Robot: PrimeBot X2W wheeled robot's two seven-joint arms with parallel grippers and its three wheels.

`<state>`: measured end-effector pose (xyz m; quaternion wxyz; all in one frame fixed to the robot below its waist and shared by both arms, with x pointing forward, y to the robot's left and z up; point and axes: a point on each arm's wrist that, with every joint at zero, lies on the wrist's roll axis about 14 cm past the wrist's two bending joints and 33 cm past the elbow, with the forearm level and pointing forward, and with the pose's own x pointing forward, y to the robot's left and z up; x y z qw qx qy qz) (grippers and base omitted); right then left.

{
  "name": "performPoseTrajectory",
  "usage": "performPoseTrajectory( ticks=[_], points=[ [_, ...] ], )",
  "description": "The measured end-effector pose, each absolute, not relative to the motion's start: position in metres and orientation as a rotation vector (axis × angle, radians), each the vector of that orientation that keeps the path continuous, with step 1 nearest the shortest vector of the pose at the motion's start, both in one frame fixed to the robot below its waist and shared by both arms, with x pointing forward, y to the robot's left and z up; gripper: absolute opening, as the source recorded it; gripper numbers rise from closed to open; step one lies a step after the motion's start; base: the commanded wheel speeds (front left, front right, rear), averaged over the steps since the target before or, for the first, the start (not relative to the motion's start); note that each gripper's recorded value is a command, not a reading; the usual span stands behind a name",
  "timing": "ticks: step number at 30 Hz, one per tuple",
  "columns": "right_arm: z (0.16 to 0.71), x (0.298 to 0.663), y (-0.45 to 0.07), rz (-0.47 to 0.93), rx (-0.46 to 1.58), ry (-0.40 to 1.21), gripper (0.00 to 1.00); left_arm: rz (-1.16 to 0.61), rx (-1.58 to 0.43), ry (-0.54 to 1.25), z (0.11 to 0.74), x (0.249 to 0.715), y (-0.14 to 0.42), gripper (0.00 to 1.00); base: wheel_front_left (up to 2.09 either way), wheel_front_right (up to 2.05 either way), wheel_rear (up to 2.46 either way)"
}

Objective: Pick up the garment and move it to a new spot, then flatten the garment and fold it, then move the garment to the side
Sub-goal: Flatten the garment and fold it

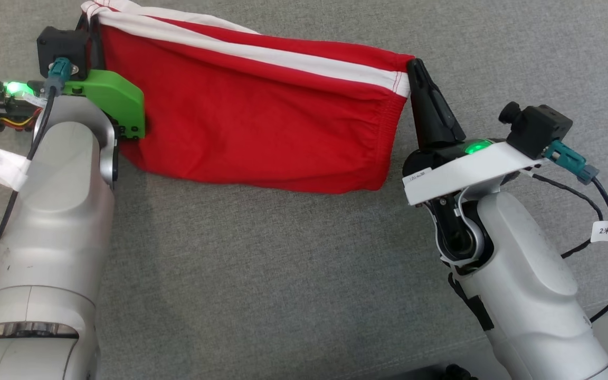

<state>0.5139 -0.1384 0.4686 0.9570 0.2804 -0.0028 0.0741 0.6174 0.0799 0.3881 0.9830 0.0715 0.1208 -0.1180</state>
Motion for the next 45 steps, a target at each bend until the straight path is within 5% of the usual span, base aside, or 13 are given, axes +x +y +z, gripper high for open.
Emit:
performPoseTrajectory(
  ticks=[8, 9, 10, 11, 21, 38, 39, 45],
  points=[
    [0.467, 0.522, -0.146, 0.133, 0.565, -0.015, 0.0, -0.241, 0.145, 0.27, 0.376, 0.623, 0.074, 0.0, 0.0, 0.0, 0.0],
    [0.466, 0.523, -0.145, 0.135, 0.563, -0.013, 0.12, -0.239, 0.142, 0.271, 0.376, 0.623, 0.074, 0.07, 0.0, 0.0, 0.0],
    [0.465, 0.523, -0.144, 0.138, 0.561, -0.009, 0.49, -0.236, 0.136, 0.275, 0.375, 0.623, 0.075, 0.49, 0.0, 0.0, 0.0],
    [0.465, 0.524, -0.144, 0.138, 0.564, -0.009, 1.0, -0.232, 0.131, 0.279, 0.374, 0.623, 0.075, 1.0, 0.0, 0.0, 0.0],
    [0.478, 0.517, -0.167, 0.088, 0.452, -0.057, 1.0, -0.198, 0.044, 0.276, 0.392, 0.615, 0.077, 1.0, 0.0, 0.0, 0.0],
    [0.471, 0.48, -0.197, -0.013, 0.382, -0.031, 1.0, -0.152, -0.024, 0.596, 0.358, 0.566, 0.098, 0.98, 0.0, 0.0, 0.0],
    [0.47, 0.478, -0.198, -0.017, 0.38, -0.029, 1.0, -0.15, -0.027, 0.605, 0.356, 0.565, 0.098, 0.06, 0.0, 0.0, 0.0],
    [0.473, 0.471, -0.206, -0.036, 0.369, -0.033, 1.0, -0.15, -0.032, 0.61, 0.352, 0.556, 0.099, 0.0, 0.0, 0.0, 0.0]
  ],
)
